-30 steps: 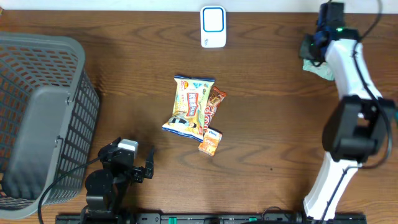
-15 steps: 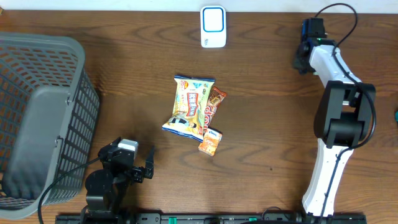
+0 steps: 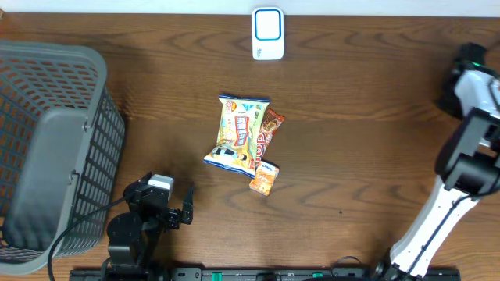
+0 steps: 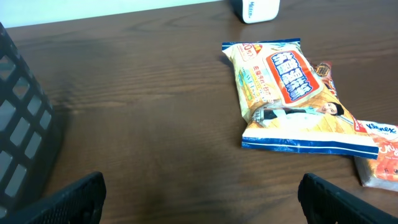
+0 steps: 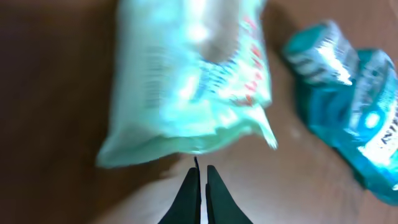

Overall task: Scan the item barcode
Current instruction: 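Move wipes pack to right edge and release it, then reach right gripper to orange tissue pack and grasp it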

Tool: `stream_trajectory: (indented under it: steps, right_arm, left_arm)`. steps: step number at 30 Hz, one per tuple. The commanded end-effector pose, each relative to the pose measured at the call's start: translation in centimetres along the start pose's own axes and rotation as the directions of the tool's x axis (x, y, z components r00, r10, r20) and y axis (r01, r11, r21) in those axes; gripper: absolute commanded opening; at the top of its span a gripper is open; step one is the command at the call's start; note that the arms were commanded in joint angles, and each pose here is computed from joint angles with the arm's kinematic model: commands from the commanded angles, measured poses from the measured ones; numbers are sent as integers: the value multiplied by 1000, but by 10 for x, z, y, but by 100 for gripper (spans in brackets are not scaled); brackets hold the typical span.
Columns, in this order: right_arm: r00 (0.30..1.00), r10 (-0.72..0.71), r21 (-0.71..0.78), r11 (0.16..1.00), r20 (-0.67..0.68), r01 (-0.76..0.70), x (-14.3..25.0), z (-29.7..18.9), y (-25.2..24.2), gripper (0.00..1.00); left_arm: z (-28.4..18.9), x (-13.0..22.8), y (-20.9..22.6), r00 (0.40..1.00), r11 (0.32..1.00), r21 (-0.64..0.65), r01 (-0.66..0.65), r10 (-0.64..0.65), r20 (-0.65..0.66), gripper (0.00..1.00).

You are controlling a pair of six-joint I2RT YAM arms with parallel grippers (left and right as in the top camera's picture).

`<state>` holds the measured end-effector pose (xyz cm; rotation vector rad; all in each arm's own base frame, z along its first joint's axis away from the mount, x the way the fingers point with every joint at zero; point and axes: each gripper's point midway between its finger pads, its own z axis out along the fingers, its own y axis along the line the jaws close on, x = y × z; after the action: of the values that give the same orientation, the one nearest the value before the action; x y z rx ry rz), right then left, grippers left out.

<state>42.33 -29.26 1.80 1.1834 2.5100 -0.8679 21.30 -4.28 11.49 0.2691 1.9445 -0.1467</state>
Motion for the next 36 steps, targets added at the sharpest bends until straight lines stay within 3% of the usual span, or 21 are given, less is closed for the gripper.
stream_trajectory:
  steps: [1, 3, 6, 10, 12, 15, 17, 21, 22, 28, 29, 32, 34, 36]
  right_arm:
    - [998, 54, -37, 998, -43, -55, -1, -1, -11, 1]
    - [996, 65, -114, 991, -67, -72, -4, -16, -10, 1]
    - [992, 69, -350, 931, -106, -102, -9, -65, 12, 1]
    - [989, 14, -696, 709, -149, -115, -9, -161, 48, 2]
    - [989, -32, -806, 583, -147, -101, -3, -210, 59, 9]
    - [985, -112, -878, 474, -131, -62, 17, -263, 72, 17]
    - [977, -177, -887, 461, -122, -27, 38, -283, 83, 22]
    - [933, -347, -886, 457, -92, 82, 98, -308, 118, 45]
    - [917, -387, -886, 452, -93, 101, 114, -313, 126, 46]
    - [749, -658, -873, 409, -80, 266, 230, -333, 159, 40]
    - [681, -730, -868, 371, -53, 329, 264, -340, 161, 33]
    - [563, -826, -857, 267, 33, 441, 306, -355, 156, 28]
    - [465, -877, -842, 161, 117, 515, 329, -365, 151, 35]
    - [353, -907, -812, 21, 230, 583, 347, -371, 148, 66]
  left_arm:
    - [2, 10, -1, 1000, 1000, 2, -10, 10, -28, 98]
    - [2, 10, -1, 1000, 1000, 2, -10, 10, -28, 99]
    - [2, 10, -1, 1000, 1000, 2, -10, 10, -28, 98]
    - [2, 10, -1, 1000, 1000, 2, -10, 10, -28, 98]
    - [2, 10, -1, 1000, 1000, 2, -10, 10, -28, 98]
    - [2, 10, -1, 1000, 1000, 2, -10, 10, -28, 98]
    - [2, 10, -1, 1000, 1000, 2, -10, 10, -28, 99]
    - [2, 10, -1, 1000, 1000, 2, -10, 10, -28, 98]
    - [2, 10, -1, 1000, 1000, 2, -10, 10, -28, 98]
    - [2, 10, -1, 1000, 1000, 2, -10, 10, -28, 98]
    - [2, 10, -1, 1000, 1000, 2, -10, 10, -28, 98]
    - [2, 10, -1, 1000, 1000, 2, -10, 10, -28, 98]
    - [2, 10, -1, 1000, 1000, 2, -10, 10, -28, 98]
    - [2, 10, -1, 1000, 1000, 2, -10, 10, -28, 98]
